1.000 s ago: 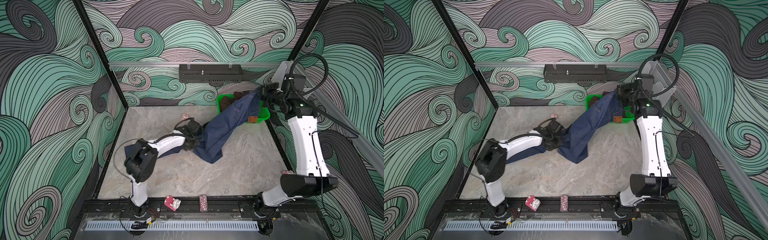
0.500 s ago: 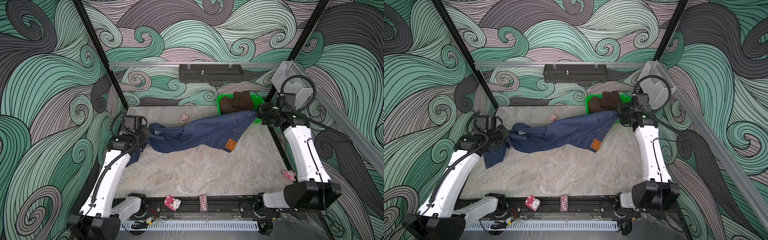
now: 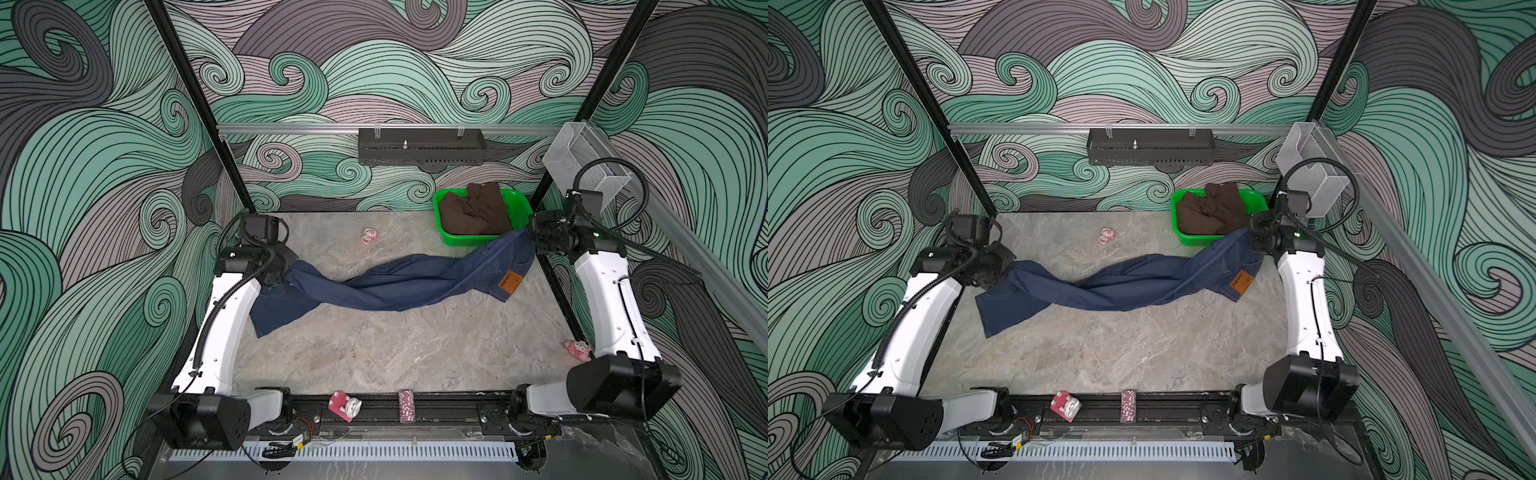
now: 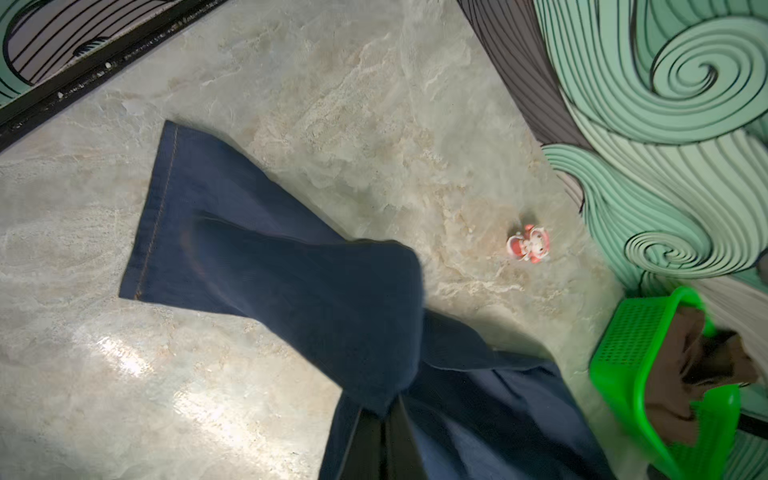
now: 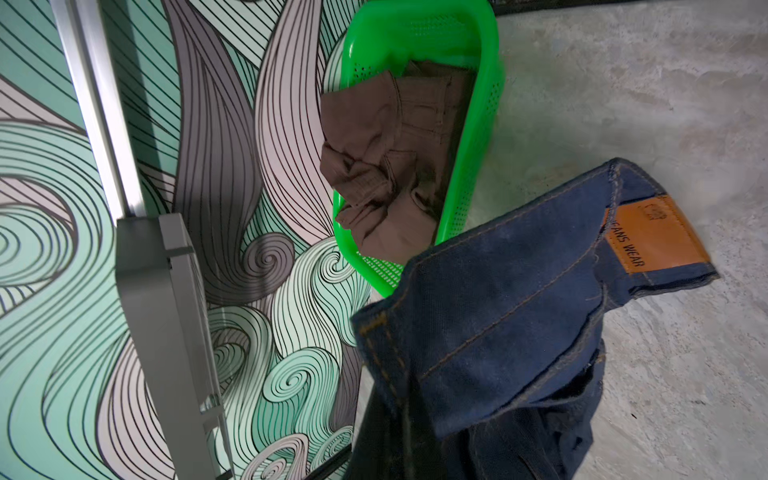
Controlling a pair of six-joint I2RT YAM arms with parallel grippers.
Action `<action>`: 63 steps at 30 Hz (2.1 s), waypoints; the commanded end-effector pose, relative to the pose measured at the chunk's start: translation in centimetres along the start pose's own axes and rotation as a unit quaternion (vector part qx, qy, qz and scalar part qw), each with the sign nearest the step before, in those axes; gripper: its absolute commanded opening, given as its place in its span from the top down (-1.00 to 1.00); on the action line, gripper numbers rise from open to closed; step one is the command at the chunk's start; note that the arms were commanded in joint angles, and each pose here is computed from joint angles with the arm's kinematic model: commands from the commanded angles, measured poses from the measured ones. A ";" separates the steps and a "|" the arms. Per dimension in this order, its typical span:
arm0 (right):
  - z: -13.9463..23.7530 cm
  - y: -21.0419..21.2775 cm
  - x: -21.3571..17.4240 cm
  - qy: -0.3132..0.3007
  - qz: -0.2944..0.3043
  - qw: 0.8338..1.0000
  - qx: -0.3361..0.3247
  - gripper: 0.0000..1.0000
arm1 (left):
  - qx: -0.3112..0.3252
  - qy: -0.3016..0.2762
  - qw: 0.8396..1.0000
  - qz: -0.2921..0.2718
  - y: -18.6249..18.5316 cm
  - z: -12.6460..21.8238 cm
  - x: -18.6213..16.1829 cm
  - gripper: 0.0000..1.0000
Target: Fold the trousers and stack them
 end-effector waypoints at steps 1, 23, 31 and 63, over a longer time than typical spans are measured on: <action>0.2 2.9 2.0 -0.030 -0.008 0.998 0.047 1.00 | -0.022 -0.035 0.997 0.065 -1.8 2.0 3.9 1.00; 0.4 -18.7 -7.5 0.017 -0.001 0.980 -0.197 1.00 | 0.290 -0.047 0.947 0.128 13.8 -1.7 1.4 1.00; 1.3 -21.6 -8.7 0.028 0.028 0.965 -0.259 1.00 | 0.313 -0.017 0.943 0.113 16.7 -3.2 0.1 1.00; 2.8 -18.4 -11.8 0.079 0.115 0.960 -0.242 -0.38 | 0.300 0.034 0.950 0.074 16.2 -2.3 0.3 -0.64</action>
Point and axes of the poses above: each gripper's point midway between its finger pads, its own z axis back along the fingers, its own y axis along the line the jaws close on, x = y × z, the point moved 10 cm from there along z, back along the fingers, and after that the axes turned 9 degrees about z, right-handed, at the moved point
